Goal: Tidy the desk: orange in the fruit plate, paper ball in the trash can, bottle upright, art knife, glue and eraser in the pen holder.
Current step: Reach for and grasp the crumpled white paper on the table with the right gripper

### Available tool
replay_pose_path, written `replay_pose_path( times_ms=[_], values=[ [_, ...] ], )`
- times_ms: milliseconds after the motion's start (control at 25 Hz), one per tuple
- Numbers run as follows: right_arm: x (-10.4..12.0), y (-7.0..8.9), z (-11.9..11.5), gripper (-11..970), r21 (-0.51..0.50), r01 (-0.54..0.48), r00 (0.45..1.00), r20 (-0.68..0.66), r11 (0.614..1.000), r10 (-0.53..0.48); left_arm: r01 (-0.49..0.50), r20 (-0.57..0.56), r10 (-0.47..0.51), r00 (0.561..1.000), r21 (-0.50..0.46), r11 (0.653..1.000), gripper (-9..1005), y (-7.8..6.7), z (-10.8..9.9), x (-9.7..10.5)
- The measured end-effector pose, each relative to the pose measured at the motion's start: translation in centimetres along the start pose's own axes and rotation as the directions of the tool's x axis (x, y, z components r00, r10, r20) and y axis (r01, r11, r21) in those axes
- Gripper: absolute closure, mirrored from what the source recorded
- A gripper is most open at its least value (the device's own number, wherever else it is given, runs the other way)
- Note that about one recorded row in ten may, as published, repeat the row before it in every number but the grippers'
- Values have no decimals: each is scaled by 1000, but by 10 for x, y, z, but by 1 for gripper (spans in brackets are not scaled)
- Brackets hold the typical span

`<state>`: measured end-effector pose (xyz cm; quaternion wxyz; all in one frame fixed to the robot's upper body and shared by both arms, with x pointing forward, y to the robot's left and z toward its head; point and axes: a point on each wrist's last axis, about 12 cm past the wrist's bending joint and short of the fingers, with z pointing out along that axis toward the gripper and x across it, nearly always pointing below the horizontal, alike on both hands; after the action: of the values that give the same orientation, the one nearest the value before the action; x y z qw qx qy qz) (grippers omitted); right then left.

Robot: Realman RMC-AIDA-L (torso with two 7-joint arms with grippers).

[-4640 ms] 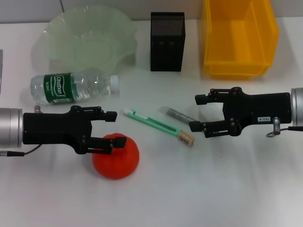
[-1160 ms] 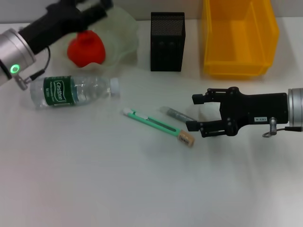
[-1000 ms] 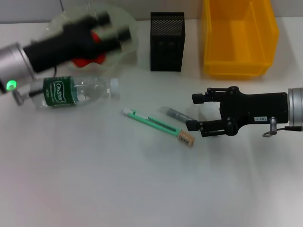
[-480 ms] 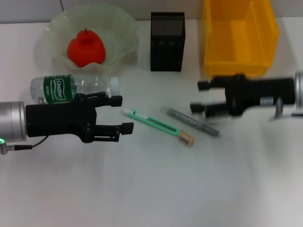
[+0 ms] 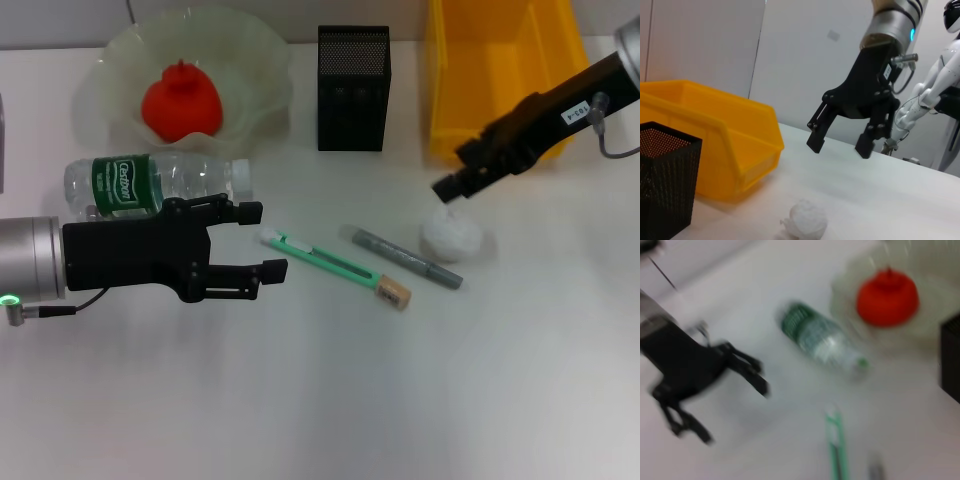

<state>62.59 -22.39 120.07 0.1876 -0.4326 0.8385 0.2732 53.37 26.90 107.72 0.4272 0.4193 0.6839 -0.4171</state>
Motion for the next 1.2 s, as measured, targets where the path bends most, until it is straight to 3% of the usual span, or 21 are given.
replay_pose_path(
  times_ms=[160,360,1200],
  values=[
    [-14,1,18,210,120,86,976,-210,989,-60,0,-1,0,1000,-3,1000,137,0,1,0],
    [-14,3,43,212,161,185,946,-298,970,-131,1,3,-1,1000,-12,1000,137,1,0,0],
    [4,2,86,219,157,288,919,-324,945,-226,9,15,-8,1000,-33,999,136,2,1,1]
  ],
)
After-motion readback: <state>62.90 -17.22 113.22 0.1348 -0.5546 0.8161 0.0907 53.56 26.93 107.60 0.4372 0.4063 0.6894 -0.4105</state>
